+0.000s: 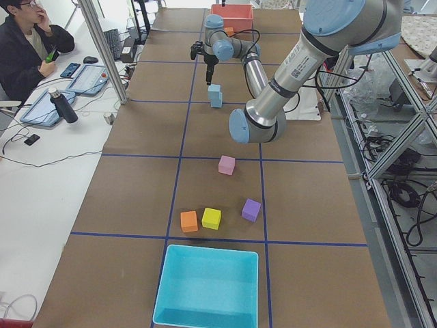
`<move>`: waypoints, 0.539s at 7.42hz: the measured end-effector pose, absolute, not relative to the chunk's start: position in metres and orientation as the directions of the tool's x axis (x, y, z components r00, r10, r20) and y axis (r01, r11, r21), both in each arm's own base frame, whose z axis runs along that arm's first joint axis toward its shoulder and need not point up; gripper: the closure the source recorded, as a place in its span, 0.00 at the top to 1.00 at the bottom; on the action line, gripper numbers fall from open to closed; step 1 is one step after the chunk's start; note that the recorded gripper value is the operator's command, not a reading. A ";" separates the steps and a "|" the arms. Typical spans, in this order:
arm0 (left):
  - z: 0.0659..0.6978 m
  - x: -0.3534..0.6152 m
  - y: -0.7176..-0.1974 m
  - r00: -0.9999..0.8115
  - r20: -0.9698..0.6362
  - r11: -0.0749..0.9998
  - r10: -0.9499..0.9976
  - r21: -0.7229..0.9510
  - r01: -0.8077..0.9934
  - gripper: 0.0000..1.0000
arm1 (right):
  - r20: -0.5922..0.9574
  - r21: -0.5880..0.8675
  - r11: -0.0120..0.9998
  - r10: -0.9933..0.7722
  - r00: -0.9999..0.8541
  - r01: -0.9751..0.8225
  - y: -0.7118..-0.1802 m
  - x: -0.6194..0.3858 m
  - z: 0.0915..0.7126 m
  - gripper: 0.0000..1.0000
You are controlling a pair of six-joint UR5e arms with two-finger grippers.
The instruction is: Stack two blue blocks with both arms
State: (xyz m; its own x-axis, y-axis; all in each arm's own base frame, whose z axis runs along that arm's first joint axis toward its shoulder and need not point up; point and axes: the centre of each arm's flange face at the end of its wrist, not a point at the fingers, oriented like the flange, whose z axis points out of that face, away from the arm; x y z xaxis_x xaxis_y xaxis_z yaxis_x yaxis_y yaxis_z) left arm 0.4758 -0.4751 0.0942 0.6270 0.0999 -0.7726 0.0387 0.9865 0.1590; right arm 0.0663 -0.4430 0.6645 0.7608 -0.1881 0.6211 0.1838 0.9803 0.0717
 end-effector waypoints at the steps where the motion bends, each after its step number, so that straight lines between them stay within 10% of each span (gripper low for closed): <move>1: 0.119 0.431 -0.490 0.641 -0.754 0.981 0.144 0.195 0.009 0.99 | 0.622 0.069 0.981 -0.186 0.761 0.184 -0.442 0.066 0.666 1.00; 4: 0.256 0.265 -0.556 0.681 -0.651 0.935 0.335 0.316 -0.158 0.99 | 0.622 0.066 0.981 -0.183 0.761 0.183 -0.441 0.067 0.667 1.00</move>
